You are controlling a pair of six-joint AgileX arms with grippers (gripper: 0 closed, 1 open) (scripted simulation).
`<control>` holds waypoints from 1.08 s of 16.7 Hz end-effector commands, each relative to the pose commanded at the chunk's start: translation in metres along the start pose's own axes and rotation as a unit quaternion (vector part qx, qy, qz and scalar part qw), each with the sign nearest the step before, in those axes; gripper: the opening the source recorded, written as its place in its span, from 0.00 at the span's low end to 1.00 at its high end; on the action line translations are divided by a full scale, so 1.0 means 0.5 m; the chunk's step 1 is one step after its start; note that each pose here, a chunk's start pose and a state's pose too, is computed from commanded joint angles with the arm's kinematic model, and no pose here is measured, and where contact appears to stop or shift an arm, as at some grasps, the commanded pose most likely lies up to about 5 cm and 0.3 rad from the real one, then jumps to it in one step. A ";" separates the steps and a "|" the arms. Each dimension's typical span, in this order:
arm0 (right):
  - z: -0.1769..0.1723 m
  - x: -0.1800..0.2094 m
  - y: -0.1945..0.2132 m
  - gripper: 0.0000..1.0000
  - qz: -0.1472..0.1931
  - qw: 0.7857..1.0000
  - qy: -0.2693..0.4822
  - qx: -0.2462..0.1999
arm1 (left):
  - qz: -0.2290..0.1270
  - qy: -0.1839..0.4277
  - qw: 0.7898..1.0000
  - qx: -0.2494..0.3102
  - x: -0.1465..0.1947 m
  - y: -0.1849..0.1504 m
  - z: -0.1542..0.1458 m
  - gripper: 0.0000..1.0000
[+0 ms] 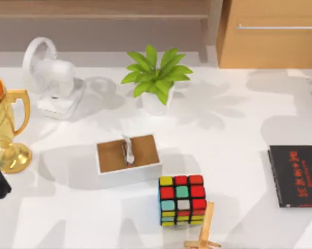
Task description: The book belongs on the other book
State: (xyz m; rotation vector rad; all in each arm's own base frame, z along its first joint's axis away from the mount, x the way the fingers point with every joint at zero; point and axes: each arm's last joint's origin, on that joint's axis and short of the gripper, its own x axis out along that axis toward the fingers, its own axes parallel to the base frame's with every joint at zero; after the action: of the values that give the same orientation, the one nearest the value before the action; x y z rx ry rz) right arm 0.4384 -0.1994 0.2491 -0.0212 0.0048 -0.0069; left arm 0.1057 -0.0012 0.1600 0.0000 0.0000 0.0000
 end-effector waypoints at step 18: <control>-0.001 0.047 -0.002 0.40 0.000 1.000 0.000 0.000 | 0.000 0.000 1.000 0.000 0.000 0.000 0.000 1.00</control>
State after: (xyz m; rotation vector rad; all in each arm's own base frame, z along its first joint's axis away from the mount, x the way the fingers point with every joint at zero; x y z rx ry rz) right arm 0.4620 -0.2006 0.2487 -0.0213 0.0046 -0.0072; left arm 0.1057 -0.0012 0.1600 0.0000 0.0000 0.0000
